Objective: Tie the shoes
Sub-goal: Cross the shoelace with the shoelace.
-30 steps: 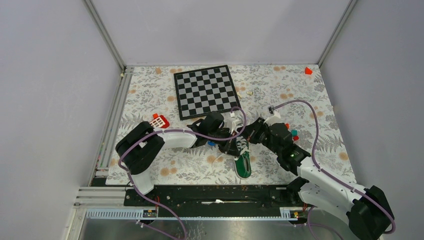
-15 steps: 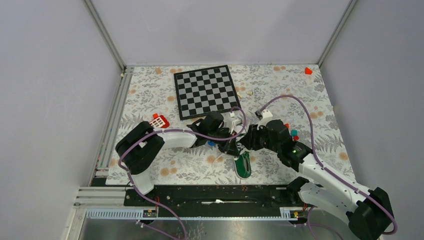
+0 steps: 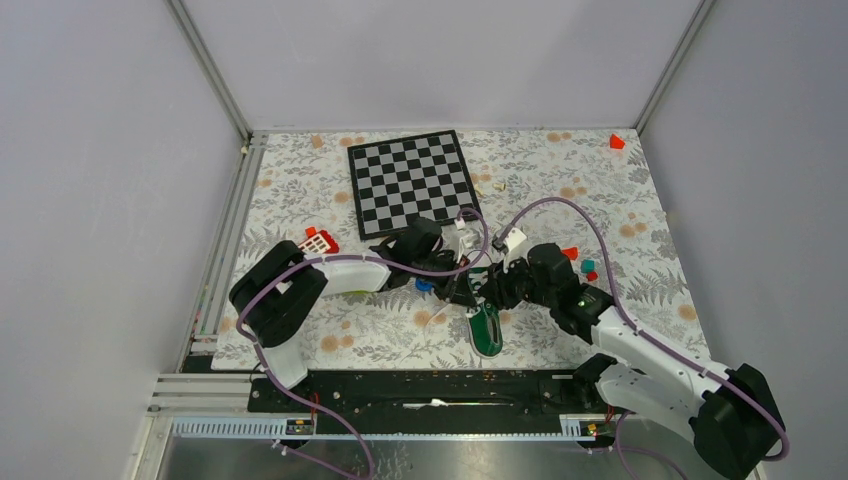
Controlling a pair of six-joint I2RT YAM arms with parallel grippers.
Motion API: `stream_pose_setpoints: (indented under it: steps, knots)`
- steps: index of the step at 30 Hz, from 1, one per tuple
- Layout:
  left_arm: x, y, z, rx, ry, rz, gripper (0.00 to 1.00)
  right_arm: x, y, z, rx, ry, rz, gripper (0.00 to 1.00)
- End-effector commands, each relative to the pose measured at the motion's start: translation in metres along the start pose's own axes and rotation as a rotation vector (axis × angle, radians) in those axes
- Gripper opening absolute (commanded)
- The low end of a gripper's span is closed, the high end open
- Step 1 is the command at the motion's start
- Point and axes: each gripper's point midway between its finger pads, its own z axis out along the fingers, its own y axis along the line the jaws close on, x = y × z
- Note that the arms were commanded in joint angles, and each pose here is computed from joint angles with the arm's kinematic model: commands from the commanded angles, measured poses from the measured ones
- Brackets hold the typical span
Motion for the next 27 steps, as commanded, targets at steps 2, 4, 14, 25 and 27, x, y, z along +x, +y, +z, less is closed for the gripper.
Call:
stream_pose_setpoints:
  steps: [2, 4, 14, 25, 27]
  knots:
    - [-0.021, -0.016, -0.005, 0.061, -0.058, 0.090, 0.00, -0.015, -0.003, 0.005, -0.004, -0.018, -0.086, 0.40]
    - [-0.022, -0.016, -0.005, 0.064, -0.058, 0.089, 0.00, -0.013, -0.004, 0.008, 0.000, -0.007, -0.084, 0.42]
    - [-0.022, -0.017, -0.003, 0.077, -0.065, 0.075, 0.00, -0.007, -0.016, 0.018, 0.049, 0.022, -0.077, 0.44]
    - [-0.023, -0.017, 0.000, 0.080, -0.063, 0.061, 0.00, -0.017, -0.026, 0.022, 0.111, -0.012, -0.062, 0.39]
    - [-0.023, -0.016, 0.001, 0.079, -0.061, 0.058, 0.00, -0.017, -0.024, 0.024, 0.097, -0.009, -0.056, 0.42]
